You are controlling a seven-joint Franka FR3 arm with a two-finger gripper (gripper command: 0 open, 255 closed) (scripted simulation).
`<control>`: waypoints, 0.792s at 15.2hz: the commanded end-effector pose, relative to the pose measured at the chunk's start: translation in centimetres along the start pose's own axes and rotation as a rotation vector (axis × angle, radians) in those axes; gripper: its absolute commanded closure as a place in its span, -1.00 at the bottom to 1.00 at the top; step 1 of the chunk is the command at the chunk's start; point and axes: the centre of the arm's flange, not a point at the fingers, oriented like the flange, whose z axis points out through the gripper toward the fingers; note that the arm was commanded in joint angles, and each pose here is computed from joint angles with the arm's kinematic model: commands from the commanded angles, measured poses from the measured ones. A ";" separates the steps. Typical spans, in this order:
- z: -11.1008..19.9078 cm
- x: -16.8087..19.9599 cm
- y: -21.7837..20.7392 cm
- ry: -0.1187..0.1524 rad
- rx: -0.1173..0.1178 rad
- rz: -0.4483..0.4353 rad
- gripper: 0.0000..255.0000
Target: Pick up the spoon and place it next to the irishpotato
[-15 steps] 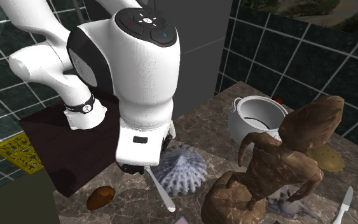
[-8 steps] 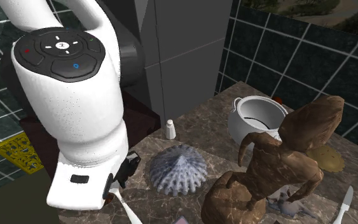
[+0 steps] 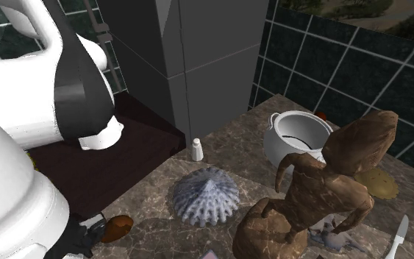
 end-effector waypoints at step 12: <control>6.6 0.6 0.6 0.000 0.000 -0.002 1.00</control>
